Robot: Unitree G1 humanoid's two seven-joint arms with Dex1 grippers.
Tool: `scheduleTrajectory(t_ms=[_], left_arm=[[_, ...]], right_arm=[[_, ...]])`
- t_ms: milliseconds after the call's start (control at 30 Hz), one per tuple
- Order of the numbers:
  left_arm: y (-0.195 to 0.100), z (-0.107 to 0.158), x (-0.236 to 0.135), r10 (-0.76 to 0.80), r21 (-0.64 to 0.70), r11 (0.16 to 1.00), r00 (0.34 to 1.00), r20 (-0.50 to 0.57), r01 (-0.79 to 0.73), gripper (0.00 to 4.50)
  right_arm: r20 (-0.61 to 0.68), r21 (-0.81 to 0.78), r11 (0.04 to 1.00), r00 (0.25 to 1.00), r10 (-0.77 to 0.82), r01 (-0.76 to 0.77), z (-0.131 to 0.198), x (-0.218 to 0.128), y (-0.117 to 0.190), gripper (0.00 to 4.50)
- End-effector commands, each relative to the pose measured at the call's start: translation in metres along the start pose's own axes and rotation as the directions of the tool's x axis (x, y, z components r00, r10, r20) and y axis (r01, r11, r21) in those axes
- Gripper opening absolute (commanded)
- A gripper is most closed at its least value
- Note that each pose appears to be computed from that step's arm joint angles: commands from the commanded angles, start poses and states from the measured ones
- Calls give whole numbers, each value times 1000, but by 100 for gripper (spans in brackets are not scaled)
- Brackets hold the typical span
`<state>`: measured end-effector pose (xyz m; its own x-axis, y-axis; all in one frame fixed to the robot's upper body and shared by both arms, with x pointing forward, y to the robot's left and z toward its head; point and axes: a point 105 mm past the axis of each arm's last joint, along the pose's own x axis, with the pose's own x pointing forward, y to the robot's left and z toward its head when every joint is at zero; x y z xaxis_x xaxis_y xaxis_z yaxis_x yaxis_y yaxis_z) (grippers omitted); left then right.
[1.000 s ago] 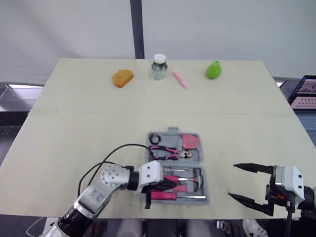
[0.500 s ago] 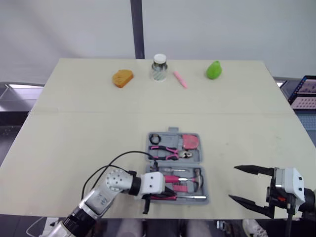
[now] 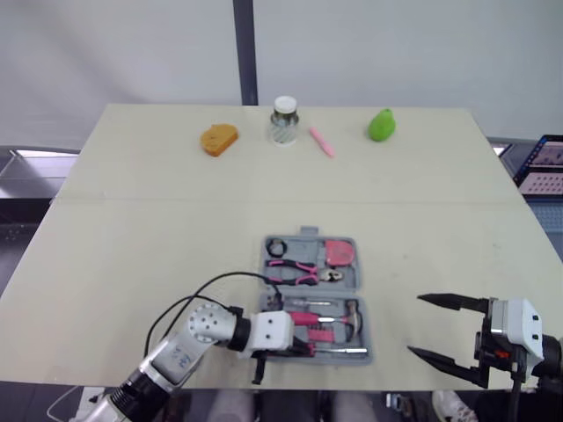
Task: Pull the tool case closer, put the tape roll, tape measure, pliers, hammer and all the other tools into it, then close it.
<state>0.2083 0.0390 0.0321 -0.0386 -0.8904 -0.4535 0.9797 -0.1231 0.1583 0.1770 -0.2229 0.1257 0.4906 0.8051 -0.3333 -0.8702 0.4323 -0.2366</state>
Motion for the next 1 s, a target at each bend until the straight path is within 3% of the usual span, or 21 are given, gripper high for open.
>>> scheduleTrajectory(t_ms=[33,667,1000], left_arm=[[-11,-22,1,-44,-52,998,995,-89,39,6],[-18,-44,8,-108,-124,989,977,-182,86,6],[-7,-20,-2,-47,-155,987,998,-42,39,6]], right_arm=[[7,-42,999,1000,-30,30,8,-4,-4,450],[10,-36,998,998,-54,54,11,-3,-4,450],[4,-30,999,999,-33,33,8,-1,-4,450]])
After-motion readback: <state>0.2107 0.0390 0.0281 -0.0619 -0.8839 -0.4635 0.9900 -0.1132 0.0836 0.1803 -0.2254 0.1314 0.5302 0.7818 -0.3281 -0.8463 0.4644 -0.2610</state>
